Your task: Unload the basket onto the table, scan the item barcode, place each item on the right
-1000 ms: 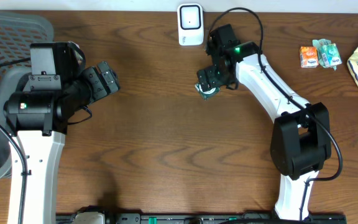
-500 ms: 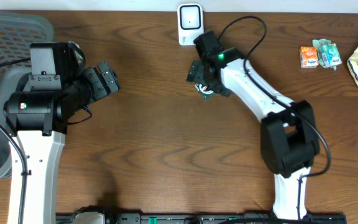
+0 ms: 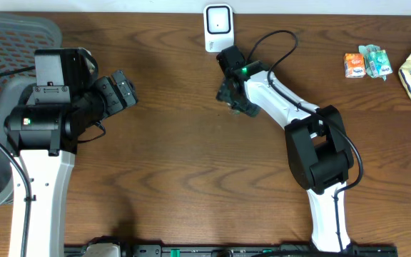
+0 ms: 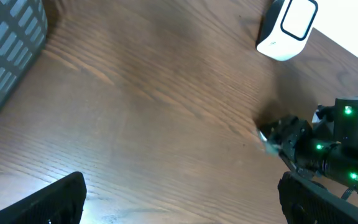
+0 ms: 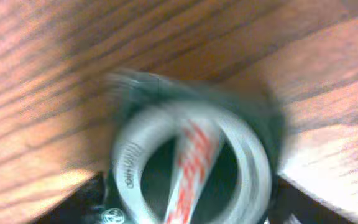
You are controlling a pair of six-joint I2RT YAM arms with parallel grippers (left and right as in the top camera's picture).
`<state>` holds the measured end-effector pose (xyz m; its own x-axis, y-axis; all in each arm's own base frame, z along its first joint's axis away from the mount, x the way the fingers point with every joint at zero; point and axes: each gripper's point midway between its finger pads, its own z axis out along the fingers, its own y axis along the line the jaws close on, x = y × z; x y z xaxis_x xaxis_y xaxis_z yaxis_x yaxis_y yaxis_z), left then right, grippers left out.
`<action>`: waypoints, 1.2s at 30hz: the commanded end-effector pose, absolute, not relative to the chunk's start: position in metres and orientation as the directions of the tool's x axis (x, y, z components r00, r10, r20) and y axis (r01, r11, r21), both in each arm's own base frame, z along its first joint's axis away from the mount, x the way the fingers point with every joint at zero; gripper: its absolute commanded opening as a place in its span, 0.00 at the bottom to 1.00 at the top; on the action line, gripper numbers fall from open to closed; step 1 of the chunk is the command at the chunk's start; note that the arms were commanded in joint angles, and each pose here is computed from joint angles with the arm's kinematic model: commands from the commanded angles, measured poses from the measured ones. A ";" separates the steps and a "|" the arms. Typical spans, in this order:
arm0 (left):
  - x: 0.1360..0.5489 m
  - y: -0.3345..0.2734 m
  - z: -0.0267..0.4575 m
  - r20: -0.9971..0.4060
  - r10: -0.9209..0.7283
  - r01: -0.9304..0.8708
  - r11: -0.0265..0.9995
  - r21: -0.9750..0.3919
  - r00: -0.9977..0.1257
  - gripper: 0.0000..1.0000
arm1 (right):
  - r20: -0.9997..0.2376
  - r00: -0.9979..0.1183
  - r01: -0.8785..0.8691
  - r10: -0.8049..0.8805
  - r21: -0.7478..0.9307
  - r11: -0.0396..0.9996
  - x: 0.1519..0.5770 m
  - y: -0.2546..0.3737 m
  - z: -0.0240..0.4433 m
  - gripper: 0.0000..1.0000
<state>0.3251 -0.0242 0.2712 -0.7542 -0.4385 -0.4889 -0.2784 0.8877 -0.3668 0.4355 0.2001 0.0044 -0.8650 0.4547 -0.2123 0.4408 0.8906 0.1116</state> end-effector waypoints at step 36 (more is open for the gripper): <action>0.326 -0.022 0.272 -0.496 -0.437 -0.280 0.890 -0.360 -0.751 0.98 | -0.434 -0.865 -0.364 -0.252 0.197 0.911 0.472 0.226 0.076 0.99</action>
<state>0.3251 -0.0242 0.2712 -0.7542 -0.4385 -0.4889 -0.2784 0.8877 -0.3668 0.4729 0.2054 0.0611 -0.8705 -0.2860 -0.4006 -0.3648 0.9212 0.1352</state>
